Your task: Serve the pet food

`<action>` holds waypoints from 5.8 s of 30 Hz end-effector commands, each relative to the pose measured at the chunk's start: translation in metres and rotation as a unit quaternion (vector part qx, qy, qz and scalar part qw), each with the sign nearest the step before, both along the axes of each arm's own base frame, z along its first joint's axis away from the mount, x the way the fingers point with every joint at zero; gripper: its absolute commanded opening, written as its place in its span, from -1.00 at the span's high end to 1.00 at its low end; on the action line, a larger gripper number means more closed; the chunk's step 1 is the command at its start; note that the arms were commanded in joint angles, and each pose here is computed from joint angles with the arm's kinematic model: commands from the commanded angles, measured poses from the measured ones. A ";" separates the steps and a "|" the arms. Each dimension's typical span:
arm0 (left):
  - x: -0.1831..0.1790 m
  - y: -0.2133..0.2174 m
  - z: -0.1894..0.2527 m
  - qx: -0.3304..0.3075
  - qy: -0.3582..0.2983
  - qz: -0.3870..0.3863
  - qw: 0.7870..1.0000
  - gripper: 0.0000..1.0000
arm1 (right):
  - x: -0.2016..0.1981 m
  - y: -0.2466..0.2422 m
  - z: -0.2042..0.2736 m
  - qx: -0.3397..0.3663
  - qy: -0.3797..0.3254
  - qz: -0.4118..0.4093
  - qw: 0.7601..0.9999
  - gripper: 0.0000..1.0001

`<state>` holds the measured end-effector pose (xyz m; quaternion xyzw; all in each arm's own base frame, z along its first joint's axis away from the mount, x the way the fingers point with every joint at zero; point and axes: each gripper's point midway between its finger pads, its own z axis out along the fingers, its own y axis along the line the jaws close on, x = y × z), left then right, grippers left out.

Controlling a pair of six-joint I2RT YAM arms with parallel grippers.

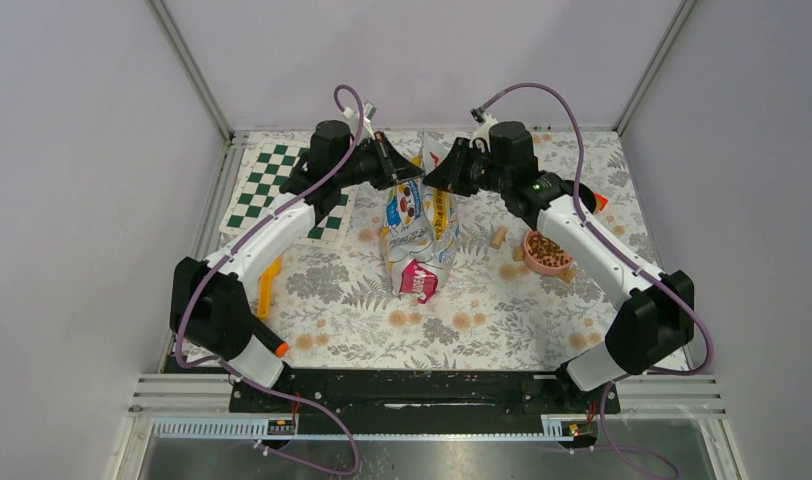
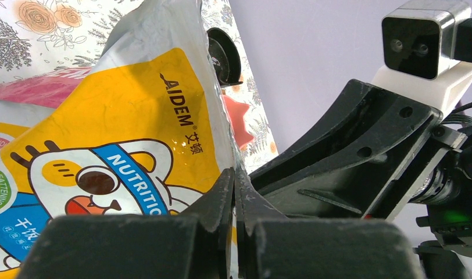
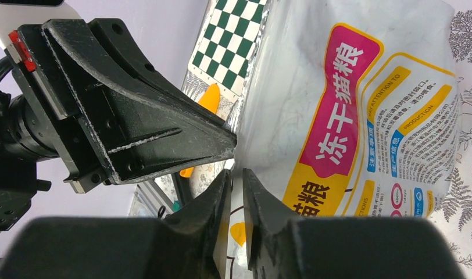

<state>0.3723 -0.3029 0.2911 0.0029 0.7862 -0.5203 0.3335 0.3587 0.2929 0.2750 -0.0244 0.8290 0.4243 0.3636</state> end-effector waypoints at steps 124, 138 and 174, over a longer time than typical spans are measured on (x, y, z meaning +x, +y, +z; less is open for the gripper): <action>-0.008 -0.012 -0.018 0.156 -0.048 -0.023 0.986 0.61 | -0.008 -0.010 -0.027 -0.275 -0.036 0.002 0.961 0.40; 0.010 0.056 0.043 0.254 -0.119 0.097 0.955 1.00 | -0.002 -0.065 0.047 -0.317 -0.115 -0.112 0.935 1.00; -0.033 0.217 0.028 0.288 -0.053 0.288 0.912 -0.41 | -0.056 -0.111 0.092 -0.245 -0.156 -0.141 0.946 -0.67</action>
